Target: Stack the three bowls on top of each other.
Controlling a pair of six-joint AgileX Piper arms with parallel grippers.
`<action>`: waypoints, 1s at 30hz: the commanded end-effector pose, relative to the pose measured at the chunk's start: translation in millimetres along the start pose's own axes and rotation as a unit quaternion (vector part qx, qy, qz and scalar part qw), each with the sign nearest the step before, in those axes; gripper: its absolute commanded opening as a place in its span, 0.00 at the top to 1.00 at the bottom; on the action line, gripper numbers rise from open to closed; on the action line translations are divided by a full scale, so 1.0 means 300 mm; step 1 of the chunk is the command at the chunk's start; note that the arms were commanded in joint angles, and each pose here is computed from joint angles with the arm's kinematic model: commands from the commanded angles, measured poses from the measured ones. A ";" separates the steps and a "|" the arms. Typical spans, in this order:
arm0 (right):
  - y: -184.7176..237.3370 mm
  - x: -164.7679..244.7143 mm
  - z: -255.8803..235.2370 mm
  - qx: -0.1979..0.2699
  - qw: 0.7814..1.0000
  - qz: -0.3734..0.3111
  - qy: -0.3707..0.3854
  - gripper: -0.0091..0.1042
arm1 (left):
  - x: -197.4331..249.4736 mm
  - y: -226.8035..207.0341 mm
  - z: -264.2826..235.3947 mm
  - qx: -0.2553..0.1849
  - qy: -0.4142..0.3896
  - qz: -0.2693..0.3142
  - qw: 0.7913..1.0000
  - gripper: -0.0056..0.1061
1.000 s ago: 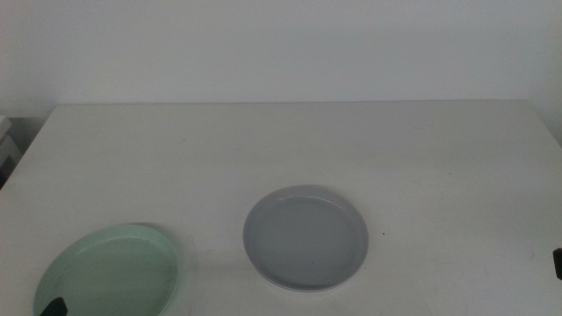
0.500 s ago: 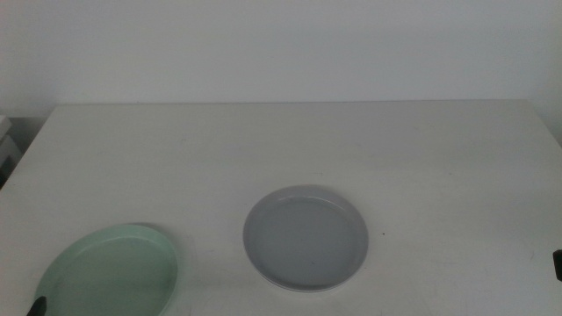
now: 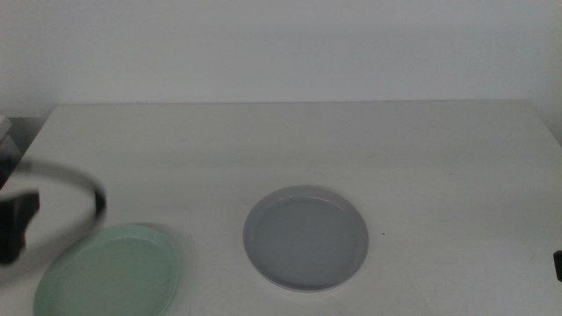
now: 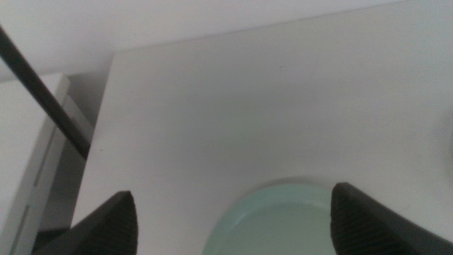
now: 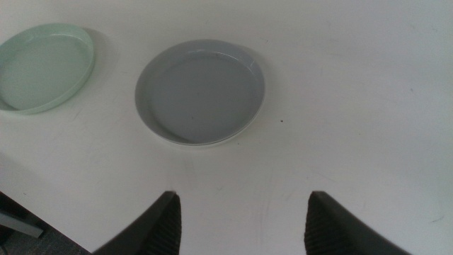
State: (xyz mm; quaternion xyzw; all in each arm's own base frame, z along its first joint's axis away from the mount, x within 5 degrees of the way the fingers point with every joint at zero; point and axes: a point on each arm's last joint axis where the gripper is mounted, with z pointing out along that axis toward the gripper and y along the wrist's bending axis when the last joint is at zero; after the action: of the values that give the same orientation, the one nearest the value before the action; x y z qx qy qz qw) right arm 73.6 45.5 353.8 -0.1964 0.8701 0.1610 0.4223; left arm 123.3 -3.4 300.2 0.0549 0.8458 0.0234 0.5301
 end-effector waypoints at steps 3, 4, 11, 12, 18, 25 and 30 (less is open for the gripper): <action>0.003 -0.033 -0.015 0.000 0.999 -0.004 -0.037 0.52 | -0.219 0.014 0.033 0.016 0.034 -0.036 0.999 0.04; 0.003 -0.033 -0.015 0.000 0.999 -0.004 -0.037 0.52 | -0.251 0.013 0.045 0.022 0.057 -0.042 0.997 0.04; 0.003 -0.033 -0.015 0.000 0.999 -0.004 -0.037 0.52 | -0.333 0.008 0.153 0.047 0.194 -0.053 0.978 0.04; 0.003 -0.033 -0.015 0.000 0.999 -0.004 -0.037 0.52 | -0.331 0.007 0.169 0.048 0.200 -0.053 0.977 0.04; 0.003 -0.033 -0.015 0.000 0.999 -0.004 -0.037 0.52 | -0.298 -0.003 0.281 0.057 0.247 -0.065 0.965 0.04; 0.003 -0.033 -0.015 -0.001 0.999 -0.003 -0.037 0.52 | -0.209 0.116 0.372 0.063 0.343 -0.056 0.935 0.04; 0.003 -0.033 -0.015 0.000 0.999 -0.004 -0.037 0.52 | -0.127 0.206 0.438 0.060 0.395 -0.068 0.914 0.04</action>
State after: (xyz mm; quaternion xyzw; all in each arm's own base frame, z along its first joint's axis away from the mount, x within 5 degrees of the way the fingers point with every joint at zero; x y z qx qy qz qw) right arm 73.4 45.5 353.6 -0.1968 0.8708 0.1608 0.4208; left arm 259.4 45.4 277.0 0.0169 0.9903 -0.0390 0.1322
